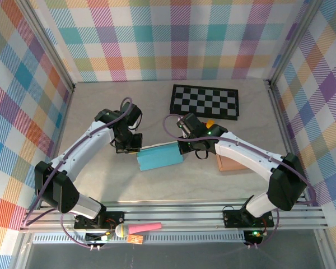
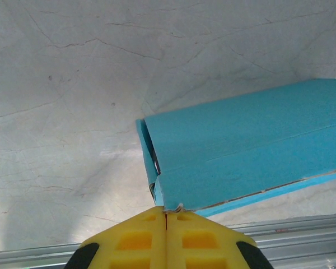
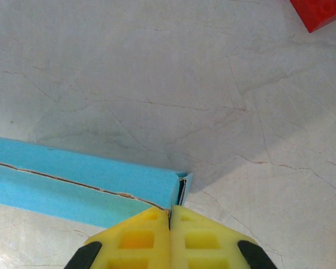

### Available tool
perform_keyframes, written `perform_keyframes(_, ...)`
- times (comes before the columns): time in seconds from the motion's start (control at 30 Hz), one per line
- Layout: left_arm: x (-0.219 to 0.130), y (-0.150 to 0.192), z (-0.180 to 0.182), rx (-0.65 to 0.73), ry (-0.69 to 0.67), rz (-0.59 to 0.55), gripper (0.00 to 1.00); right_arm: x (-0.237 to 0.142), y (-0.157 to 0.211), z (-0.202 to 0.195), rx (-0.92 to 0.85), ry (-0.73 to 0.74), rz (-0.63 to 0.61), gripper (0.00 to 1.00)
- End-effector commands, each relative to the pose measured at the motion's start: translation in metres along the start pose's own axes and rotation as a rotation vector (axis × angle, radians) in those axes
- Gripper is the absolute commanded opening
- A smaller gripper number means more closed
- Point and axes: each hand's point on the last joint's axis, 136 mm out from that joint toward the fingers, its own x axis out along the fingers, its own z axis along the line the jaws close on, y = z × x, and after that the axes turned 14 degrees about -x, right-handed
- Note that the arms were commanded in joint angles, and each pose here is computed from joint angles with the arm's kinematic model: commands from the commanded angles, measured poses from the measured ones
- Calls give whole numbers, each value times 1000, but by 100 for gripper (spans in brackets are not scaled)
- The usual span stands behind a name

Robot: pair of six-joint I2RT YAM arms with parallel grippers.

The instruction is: Fold the paper box

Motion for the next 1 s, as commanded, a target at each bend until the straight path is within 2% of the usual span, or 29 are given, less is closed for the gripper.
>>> perform_keyframes(0.0,-5,-3,-10,-39,46,15,0,4,15,15,-17,-65,85,0)
perform_keyframes(0.3,-2,-4,-8,-63,62,16,0,4,16,15,-10,-72,89,0)
perform_keyframes(0.97,17,12,15,25,68,-12,0,11,24,12,-24,-61,84,0)
